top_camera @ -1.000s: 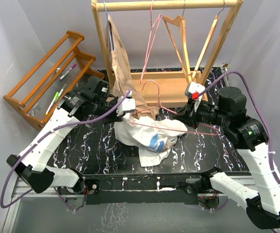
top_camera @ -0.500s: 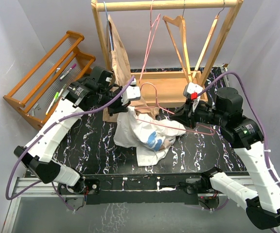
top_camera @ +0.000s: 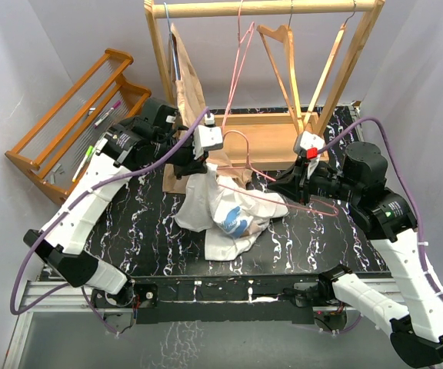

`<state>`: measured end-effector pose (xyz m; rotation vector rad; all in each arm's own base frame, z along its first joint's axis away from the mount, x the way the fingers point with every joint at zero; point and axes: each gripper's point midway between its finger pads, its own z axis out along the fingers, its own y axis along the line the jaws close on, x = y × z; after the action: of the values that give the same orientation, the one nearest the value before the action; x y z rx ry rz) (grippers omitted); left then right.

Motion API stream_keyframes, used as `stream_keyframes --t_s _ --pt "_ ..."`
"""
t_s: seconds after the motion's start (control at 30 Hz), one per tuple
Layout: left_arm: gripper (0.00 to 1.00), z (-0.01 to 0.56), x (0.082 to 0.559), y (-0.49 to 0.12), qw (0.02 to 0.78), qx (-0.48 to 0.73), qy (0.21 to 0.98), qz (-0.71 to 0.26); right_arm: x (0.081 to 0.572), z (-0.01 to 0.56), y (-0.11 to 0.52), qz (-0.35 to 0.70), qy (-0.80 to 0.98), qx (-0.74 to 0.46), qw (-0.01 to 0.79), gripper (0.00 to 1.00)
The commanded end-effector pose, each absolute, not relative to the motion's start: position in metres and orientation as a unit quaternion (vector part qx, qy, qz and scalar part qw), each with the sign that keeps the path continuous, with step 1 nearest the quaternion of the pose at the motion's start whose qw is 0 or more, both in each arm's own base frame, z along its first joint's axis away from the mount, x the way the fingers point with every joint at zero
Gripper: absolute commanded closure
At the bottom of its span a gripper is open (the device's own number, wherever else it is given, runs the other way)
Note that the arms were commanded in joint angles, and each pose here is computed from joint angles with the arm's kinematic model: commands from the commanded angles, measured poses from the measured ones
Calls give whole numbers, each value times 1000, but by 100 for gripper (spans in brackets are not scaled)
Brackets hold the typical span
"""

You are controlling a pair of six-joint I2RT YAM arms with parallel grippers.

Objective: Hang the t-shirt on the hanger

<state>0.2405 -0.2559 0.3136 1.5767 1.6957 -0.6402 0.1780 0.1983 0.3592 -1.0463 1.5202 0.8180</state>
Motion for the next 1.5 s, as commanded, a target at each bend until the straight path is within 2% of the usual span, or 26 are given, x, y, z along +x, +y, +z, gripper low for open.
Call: stream_keyframes --t_s 0.0,0.37,0.53,0.8,1.27,1.47 --pt "100 340 233 -277 380 607 627 -308 178 387 205 352 590 -448 573 92" --pt "100 363 247 -286 406 597 625 -296 163 391 201 360 592 -449 564 92" --pt "100 355 244 -263 400 602 643 -252 146 374 203 386 604 -469 516 92" --pt "100 340 217 -244 390 579 667 -261 145 337 204 394 630 -522 418 92" --pt "100 332 184 -228 384 587 658 -274 171 338 225 414 580 -555 429 92" --pt "100 320 183 -216 385 594 661 -249 170 349 234 454 549 -562 420 92"
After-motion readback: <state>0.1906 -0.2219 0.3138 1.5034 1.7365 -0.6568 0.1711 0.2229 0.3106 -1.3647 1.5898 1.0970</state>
